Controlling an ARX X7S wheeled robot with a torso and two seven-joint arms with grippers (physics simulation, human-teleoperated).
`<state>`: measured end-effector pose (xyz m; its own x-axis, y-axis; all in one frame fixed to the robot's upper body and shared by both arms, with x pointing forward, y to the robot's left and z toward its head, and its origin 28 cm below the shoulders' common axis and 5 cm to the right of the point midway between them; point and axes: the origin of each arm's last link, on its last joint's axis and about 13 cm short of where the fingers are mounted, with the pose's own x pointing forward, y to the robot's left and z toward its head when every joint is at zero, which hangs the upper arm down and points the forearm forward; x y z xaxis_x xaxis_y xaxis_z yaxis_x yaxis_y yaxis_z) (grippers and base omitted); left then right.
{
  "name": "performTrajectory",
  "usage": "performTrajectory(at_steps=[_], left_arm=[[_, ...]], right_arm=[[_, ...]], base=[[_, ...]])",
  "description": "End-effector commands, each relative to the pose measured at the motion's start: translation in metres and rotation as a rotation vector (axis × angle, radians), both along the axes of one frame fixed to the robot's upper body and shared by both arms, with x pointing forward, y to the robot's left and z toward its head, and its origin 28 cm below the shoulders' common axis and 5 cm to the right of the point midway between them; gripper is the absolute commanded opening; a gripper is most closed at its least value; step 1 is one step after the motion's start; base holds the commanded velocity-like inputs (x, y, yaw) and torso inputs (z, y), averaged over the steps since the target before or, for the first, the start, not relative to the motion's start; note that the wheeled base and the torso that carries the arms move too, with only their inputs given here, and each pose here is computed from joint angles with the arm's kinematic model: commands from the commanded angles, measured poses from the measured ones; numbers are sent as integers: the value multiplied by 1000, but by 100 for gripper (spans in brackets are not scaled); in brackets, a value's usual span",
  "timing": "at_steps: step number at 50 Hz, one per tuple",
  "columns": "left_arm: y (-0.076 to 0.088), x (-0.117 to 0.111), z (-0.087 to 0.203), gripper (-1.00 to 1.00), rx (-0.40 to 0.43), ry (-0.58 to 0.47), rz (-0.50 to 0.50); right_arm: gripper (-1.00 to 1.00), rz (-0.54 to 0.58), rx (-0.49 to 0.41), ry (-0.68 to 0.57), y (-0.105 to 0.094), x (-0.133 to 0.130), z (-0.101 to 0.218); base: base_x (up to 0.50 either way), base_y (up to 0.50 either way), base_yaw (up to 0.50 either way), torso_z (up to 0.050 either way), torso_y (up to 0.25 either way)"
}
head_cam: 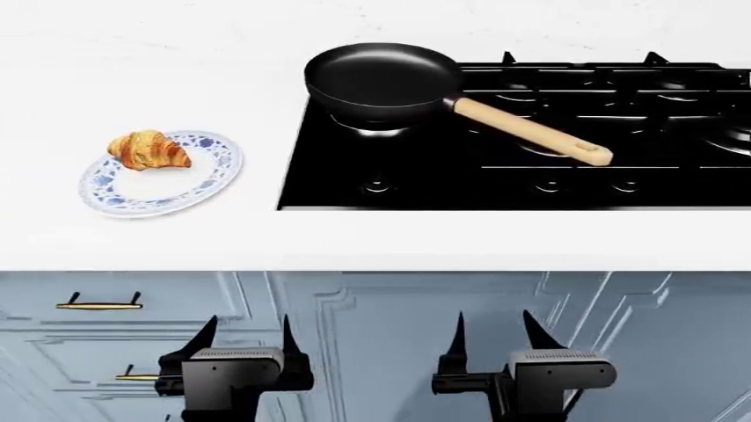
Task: Pick the croissant and place it on the pan. Then turn on the stove to warm the croissant.
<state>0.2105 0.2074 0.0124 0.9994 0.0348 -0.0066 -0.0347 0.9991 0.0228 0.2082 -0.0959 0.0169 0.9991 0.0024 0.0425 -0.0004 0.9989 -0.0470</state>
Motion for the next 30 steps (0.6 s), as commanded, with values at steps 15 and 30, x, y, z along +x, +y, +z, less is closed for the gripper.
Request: performTrajectory(at_steps=[15, 30], left_arm=[[0, 0, 0, 100, 3, -4, 2], [0, -1, 1, 100, 1, -17, -6]], right_arm=[[100, -7, -5, -5, -1, 0, 1], [100, -8, -5, -4, -1, 0, 1]], base=[[0, 500, 0, 0, 0], [0, 500, 0, 0, 0]])
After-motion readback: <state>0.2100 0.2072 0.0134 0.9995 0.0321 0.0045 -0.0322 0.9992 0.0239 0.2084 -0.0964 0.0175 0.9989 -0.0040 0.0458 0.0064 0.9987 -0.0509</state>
